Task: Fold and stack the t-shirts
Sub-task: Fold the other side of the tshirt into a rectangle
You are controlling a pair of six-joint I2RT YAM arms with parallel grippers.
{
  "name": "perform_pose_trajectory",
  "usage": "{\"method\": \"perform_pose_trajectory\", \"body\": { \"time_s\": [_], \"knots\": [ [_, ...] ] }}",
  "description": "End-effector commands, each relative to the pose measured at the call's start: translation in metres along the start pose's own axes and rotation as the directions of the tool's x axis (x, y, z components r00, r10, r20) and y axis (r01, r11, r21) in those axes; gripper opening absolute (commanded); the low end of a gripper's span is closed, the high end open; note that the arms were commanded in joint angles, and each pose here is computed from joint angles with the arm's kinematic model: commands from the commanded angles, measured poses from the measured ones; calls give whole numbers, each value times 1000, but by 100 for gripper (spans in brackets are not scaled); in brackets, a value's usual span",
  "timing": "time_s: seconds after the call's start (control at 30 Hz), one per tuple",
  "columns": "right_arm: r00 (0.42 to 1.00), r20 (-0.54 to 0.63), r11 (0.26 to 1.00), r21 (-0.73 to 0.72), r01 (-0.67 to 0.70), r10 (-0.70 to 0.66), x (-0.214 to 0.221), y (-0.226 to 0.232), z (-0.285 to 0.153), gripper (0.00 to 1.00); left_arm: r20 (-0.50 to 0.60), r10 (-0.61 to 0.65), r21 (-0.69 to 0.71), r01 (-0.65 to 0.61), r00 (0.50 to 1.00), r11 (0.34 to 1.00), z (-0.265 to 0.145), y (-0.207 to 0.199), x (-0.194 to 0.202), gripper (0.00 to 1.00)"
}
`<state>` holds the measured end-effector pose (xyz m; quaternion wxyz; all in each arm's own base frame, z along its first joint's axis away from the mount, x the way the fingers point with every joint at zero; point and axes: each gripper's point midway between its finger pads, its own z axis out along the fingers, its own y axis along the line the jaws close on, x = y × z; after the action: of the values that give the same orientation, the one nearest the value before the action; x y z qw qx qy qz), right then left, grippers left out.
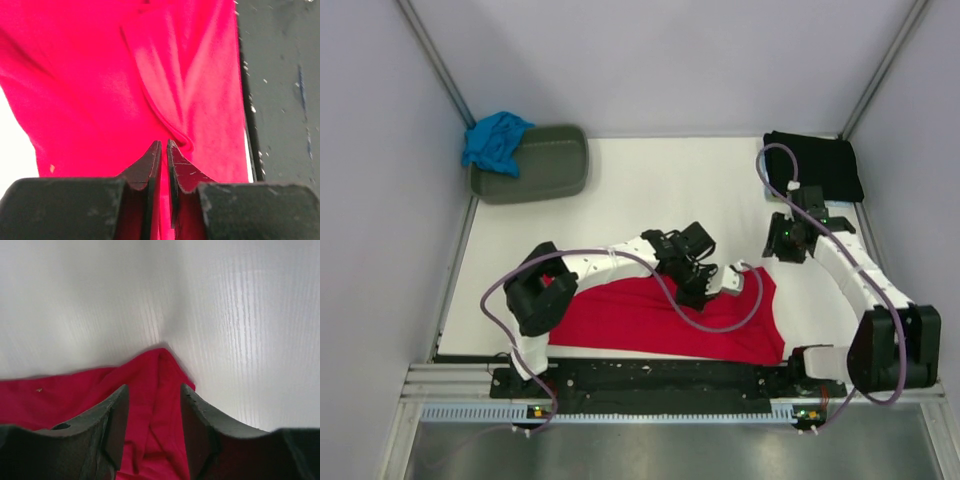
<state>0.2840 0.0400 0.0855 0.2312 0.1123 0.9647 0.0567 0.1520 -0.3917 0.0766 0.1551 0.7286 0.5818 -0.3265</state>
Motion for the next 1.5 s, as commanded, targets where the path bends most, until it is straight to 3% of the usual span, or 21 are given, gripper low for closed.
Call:
{"method": "perform_pose_trajectory", "body": {
  "time_s": [0.0,0.03,0.07,0.13,0.23,0.43,0.67,0.93,1.1,1.23,1.33,1.47],
  "knots": [
    [997,72,1000,-3,-29,29,-3,0,-29,32,66,-76,-82,82,995,993,14,33,-23,13],
    [998,43,993,-110,-35,40,5,19,-29,16,63,-78,-78,83,995,993,17,35,-21,13],
    [999,12,976,-214,-33,37,15,36,-25,8,59,-77,-71,81,995,994,19,34,-20,13],
    [998,-50,932,-359,-47,31,32,64,-18,0,46,-76,-49,78,996,996,24,30,-13,13],
    [992,-107,912,-395,-107,70,43,71,-1,0,29,-65,-1,65,997,998,28,15,-2,13],
    [982,-158,937,-313,-153,107,55,58,30,0,-22,4,52,-3,1000,999,39,-10,19,14],
    [976,-154,975,-139,-176,154,48,24,61,0,6,99,192,-99,995,976,34,-48,18,17],
    [983,-118,980,-129,-153,138,28,25,62,0,-44,219,231,-203,975,951,27,-75,33,21],
    [989,-107,977,-176,-123,105,23,32,51,0,-41,229,197,-217,972,956,12,-73,20,22],
    [995,-55,976,-199,-90,80,10,36,31,0,21,244,136,-244,970,960,-8,-66,-8,22],
    [997,-20,973,-219,-80,77,3,39,17,0,85,129,15,-131,988,991,-12,-31,-29,20],
    [996,-9,968,-237,-87,87,3,42,9,0,31,38,-89,-35,999,995,8,13,-21,14]
  ]
}}
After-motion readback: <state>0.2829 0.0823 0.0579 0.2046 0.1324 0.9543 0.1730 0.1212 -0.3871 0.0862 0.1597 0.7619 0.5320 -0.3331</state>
